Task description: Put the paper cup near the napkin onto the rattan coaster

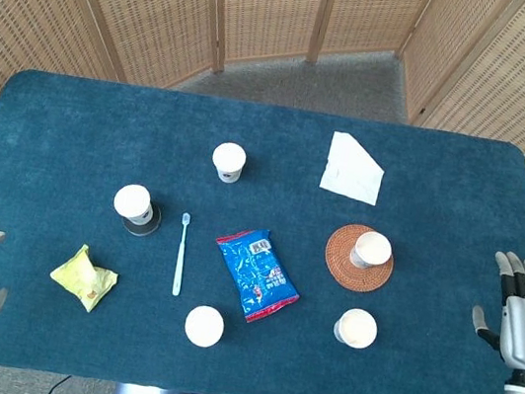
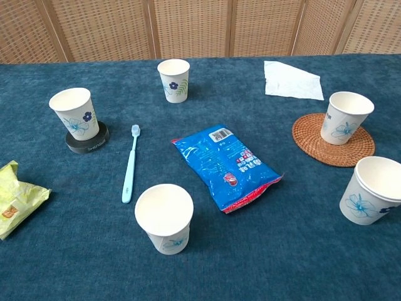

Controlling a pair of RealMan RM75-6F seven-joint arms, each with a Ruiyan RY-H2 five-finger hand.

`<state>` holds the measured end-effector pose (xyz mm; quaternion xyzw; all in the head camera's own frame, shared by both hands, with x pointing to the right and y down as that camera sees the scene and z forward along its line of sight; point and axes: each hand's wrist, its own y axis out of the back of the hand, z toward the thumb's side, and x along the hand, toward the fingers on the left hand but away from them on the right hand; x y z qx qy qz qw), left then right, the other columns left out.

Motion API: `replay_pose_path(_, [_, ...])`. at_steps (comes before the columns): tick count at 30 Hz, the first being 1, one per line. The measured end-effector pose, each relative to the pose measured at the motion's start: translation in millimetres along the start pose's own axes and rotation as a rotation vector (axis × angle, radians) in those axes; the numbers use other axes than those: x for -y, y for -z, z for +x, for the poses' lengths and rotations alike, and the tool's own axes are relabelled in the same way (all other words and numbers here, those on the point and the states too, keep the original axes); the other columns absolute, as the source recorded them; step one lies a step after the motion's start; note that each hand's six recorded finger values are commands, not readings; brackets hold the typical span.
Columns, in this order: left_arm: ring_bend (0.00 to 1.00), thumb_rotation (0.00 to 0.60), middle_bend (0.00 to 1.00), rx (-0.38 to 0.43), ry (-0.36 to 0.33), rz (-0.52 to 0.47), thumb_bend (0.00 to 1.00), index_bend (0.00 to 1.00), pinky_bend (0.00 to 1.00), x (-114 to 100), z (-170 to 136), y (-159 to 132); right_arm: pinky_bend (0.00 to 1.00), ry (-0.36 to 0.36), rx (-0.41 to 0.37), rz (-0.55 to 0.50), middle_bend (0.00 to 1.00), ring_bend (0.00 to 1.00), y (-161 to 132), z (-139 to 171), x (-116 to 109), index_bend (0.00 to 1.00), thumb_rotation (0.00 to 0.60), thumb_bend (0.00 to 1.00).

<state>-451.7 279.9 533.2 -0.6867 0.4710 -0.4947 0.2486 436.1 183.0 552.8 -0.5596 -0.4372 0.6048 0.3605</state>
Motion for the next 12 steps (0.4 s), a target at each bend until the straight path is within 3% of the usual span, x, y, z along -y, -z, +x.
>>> replay_pose_path(12, [0.00,0.591,0.00,0.013,-0.032,0.038,0.49,0.00,0.00,-10.0,2.2,-6.0,0.00,-0.005,0.000,-0.019,0.00,0.00,7.0,5.5,3.1,0.04,0.600,0.37])
